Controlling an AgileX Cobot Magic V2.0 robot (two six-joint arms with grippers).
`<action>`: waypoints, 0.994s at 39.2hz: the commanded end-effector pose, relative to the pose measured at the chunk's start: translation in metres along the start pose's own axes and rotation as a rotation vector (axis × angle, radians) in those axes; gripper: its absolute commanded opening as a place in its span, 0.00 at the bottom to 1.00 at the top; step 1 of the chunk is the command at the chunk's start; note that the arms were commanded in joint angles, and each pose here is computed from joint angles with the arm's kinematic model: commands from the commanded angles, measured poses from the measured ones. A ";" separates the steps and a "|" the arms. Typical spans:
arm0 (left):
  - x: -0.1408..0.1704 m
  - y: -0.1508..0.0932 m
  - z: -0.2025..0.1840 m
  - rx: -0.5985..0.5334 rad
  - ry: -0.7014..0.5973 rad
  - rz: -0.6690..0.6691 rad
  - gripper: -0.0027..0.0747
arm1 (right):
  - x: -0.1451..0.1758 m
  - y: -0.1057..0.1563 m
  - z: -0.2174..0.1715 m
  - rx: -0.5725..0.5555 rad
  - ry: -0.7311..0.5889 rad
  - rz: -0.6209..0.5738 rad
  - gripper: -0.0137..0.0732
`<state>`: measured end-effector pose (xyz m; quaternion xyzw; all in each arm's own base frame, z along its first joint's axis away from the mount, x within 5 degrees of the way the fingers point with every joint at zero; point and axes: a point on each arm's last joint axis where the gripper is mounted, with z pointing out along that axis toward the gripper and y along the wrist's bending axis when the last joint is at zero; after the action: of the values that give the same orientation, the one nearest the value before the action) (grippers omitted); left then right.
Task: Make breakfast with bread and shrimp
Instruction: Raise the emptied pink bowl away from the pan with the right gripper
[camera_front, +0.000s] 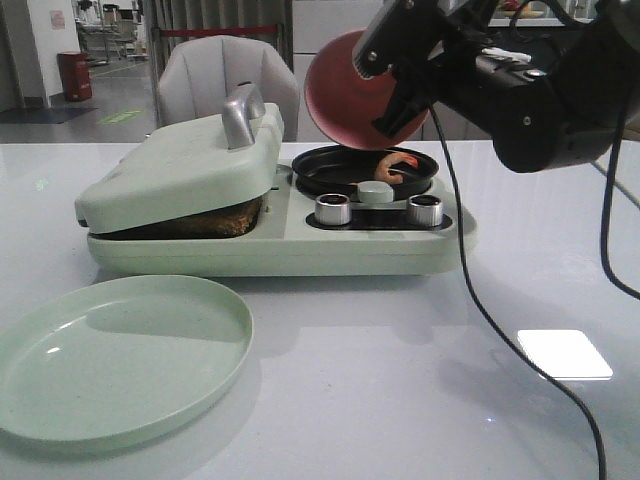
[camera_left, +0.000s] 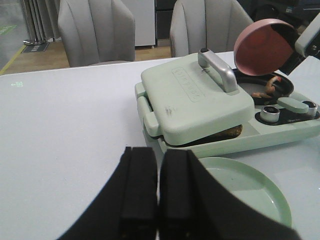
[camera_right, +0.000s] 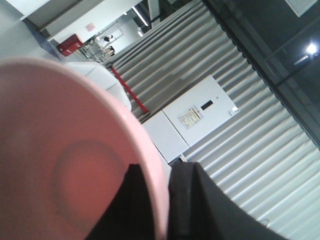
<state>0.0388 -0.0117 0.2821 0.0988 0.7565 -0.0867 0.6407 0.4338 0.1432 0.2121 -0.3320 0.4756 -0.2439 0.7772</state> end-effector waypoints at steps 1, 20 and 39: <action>-0.015 0.000 -0.002 0.010 -0.094 -0.019 0.18 | -0.023 -0.045 0.011 0.220 -0.076 0.101 0.32; -0.015 0.000 -0.002 0.010 -0.094 -0.019 0.18 | -0.037 -0.068 0.006 -0.024 0.395 1.052 0.32; -0.015 0.000 -0.002 0.010 -0.094 -0.019 0.18 | -0.043 -0.162 -0.043 -0.177 0.755 0.974 0.32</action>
<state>0.0388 -0.0117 0.2821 0.0988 0.7565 -0.0867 0.6407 0.3729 0.0746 0.3154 -0.0279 0.8497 0.1072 0.5155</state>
